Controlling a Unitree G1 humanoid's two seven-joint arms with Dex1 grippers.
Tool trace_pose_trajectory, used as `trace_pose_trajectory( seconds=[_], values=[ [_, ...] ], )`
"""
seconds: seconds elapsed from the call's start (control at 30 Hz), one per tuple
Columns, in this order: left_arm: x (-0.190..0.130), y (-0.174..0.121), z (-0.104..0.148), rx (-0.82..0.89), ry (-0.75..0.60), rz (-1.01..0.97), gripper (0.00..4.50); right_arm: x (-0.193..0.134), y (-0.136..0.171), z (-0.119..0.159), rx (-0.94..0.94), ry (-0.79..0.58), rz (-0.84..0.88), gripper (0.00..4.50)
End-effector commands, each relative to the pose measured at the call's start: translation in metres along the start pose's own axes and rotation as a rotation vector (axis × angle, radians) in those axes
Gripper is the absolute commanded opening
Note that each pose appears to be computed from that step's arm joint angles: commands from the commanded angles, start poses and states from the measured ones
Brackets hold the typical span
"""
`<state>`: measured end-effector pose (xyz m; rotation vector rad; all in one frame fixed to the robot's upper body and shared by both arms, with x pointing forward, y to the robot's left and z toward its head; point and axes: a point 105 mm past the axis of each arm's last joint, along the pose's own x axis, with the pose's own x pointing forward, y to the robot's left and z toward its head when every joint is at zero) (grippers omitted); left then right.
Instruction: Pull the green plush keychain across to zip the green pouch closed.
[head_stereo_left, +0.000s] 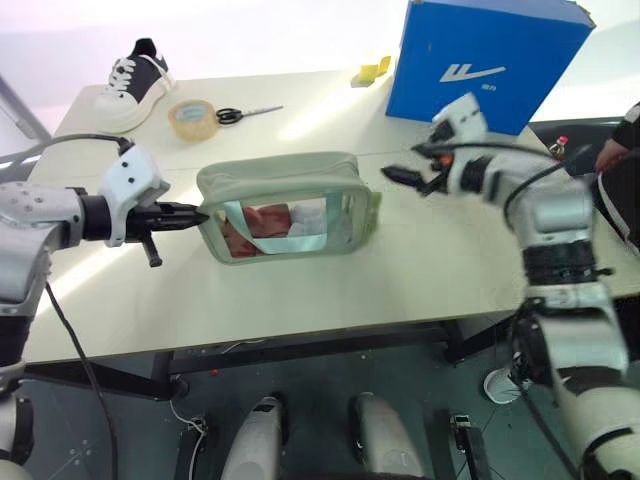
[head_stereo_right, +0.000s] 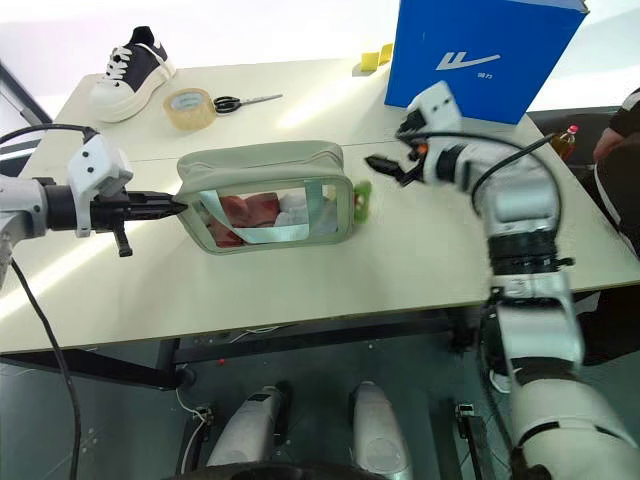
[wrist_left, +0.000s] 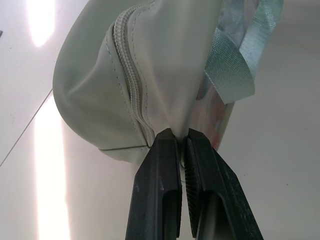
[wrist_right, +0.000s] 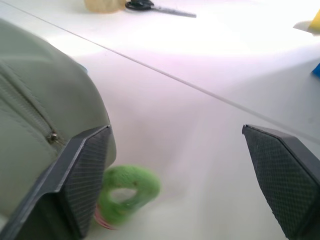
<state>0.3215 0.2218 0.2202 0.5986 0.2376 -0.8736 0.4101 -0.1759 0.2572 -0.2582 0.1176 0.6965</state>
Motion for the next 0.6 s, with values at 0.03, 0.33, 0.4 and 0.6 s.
trace_pose_trajectory(
  seconds=[0.03,0.33,0.4,0.6],
  values=[
    [-0.009,0.008,0.014,0.051,-0.047,0.047,0.00,-0.025,0.002,0.037,-0.082,-0.094,0.123,4.43],
    [-0.053,0.033,0.041,-0.127,-0.210,0.102,4.05,-0.054,0.052,0.039,-0.119,-0.107,0.441,4.50],
    [-0.070,0.039,0.043,-0.160,-0.225,0.138,4.48,-0.057,0.056,0.038,-0.123,-0.108,0.447,4.50],
    [-0.092,0.054,0.043,-0.220,-0.306,0.241,4.48,-0.060,0.060,0.039,-0.113,-0.130,0.420,4.50]
  ],
)
